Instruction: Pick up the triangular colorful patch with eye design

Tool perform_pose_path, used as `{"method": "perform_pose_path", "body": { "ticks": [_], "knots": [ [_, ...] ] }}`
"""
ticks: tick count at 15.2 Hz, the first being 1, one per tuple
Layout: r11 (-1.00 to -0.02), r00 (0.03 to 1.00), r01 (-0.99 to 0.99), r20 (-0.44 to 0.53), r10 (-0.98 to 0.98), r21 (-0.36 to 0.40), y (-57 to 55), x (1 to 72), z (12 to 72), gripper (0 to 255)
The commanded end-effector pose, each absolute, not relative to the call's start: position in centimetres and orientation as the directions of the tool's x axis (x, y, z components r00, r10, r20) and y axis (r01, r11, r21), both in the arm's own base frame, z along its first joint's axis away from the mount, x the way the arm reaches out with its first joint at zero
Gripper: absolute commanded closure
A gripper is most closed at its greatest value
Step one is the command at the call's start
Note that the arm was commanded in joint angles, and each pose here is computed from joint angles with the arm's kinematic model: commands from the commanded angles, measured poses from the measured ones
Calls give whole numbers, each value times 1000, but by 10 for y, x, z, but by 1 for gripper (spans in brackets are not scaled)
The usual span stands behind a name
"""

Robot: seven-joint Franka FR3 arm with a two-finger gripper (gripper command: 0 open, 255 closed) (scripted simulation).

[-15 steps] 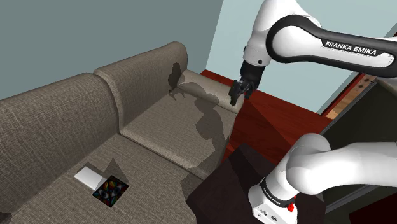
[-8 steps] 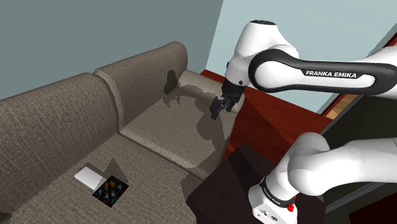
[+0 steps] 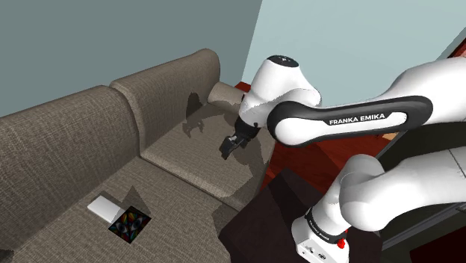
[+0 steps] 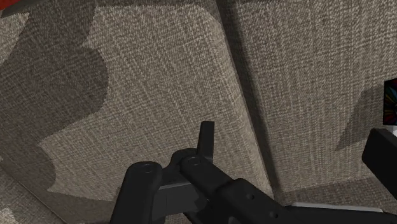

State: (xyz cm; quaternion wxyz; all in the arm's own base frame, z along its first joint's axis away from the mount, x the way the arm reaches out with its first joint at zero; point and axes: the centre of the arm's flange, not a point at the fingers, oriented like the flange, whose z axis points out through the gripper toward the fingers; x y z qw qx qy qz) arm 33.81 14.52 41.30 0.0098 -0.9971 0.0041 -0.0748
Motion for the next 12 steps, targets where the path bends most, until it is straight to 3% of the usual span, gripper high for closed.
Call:
{"method": "perform_pose_path", "body": {
  "ticks": [1,12],
  "knots": [
    [-1000,984,10,179,4,-29,161,343,398,0],
    [-993,944,103,322,79,-59,265,368,314,0]
  ]
}}
